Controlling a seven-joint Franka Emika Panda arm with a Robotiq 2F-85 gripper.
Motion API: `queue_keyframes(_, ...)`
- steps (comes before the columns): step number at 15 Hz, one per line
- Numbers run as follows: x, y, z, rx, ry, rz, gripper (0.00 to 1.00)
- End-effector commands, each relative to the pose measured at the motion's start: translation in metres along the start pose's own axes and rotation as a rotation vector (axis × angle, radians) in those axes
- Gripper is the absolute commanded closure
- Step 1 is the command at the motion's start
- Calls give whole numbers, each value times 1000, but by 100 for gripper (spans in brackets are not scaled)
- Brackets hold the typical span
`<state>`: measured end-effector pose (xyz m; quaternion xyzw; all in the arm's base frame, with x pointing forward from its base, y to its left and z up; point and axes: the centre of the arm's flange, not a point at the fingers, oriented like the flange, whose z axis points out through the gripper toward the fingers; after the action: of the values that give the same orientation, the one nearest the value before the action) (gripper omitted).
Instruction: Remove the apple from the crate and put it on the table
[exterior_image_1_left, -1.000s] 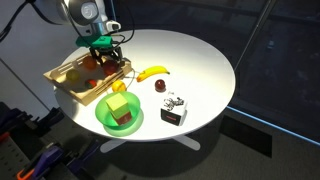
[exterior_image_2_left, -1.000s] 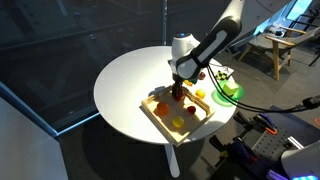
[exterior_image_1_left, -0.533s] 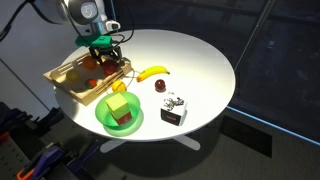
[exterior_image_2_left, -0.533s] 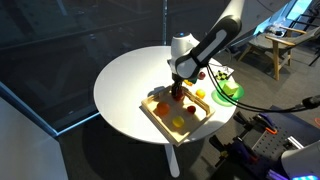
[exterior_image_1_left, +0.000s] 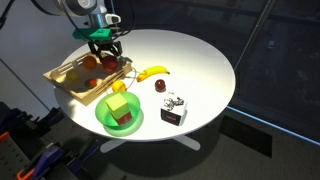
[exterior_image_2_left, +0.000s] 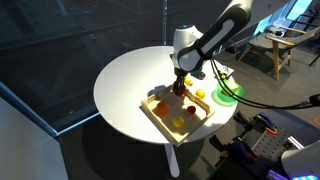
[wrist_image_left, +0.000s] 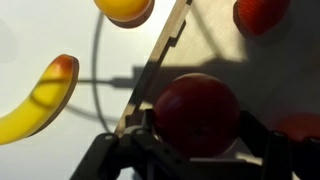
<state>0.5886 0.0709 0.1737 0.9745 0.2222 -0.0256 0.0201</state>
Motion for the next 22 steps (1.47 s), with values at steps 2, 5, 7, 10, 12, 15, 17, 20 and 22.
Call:
queue_keyframes(2,-25,17,-31,7,8,68,41)
queue_keyframes(5,-34,35,-42,8,17,114,41)
queue_keyframes(7,-39,47,-47,17,19,139,41)
queue_keyframes(10,-41,64,-52,29,6,163,41)
queue_keyframes(12,-40,73,-53,38,-5,175,41)
queue_keyframes(15,-34,86,-53,57,-20,201,41)
queue_keyframes(17,-30,94,-54,69,-27,218,41)
queue_keyframes(20,-19,109,-53,87,-34,252,41)
queue_keyframes(22,-12,120,-51,97,-28,275,41)
